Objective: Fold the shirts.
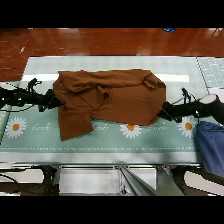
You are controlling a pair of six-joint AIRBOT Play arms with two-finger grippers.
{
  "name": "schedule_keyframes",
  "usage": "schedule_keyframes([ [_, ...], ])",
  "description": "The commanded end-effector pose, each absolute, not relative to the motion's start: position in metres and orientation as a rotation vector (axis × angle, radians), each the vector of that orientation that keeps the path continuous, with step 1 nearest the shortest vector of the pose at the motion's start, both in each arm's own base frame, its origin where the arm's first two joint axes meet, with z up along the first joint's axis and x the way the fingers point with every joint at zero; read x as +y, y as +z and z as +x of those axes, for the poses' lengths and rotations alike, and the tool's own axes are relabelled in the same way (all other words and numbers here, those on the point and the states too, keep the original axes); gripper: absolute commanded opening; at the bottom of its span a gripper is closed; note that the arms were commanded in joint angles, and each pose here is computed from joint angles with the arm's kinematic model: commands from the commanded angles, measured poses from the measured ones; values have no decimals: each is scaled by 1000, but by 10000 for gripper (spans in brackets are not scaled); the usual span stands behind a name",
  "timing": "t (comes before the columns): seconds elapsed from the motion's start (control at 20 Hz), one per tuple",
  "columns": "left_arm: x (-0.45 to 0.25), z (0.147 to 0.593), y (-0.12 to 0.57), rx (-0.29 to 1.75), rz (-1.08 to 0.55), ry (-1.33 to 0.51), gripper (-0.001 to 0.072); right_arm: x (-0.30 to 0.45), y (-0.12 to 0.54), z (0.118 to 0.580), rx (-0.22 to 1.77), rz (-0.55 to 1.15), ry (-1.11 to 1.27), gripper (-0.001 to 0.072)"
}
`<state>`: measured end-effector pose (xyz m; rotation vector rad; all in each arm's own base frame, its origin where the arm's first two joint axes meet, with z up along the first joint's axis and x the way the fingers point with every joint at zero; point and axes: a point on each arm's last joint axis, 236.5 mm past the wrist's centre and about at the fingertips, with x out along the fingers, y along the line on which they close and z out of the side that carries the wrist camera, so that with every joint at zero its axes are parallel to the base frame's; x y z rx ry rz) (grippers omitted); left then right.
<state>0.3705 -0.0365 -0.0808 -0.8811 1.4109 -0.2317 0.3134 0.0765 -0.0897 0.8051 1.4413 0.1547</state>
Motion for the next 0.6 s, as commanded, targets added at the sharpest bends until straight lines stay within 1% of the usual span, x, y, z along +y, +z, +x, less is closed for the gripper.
schedule_keyframes([
  [0.0,-35,382,-53,1365,-872,-277,21,97,-38,357,1350,714,308,24],
  [0.1,-27,419,10,1183,-900,-328,21,90,31,395,1212,609,372,23],
  [0.2,-21,456,112,888,-906,-433,21,74,120,432,1012,472,374,23],
  [0.3,-14,470,217,611,-835,-487,21,61,218,454,797,353,359,23],
  [0.4,-8,462,304,400,-729,-473,21,59,305,448,623,266,371,24],
  [0.55,1,425,406,155,-609,-430,20,66,398,406,430,166,395,23],
])
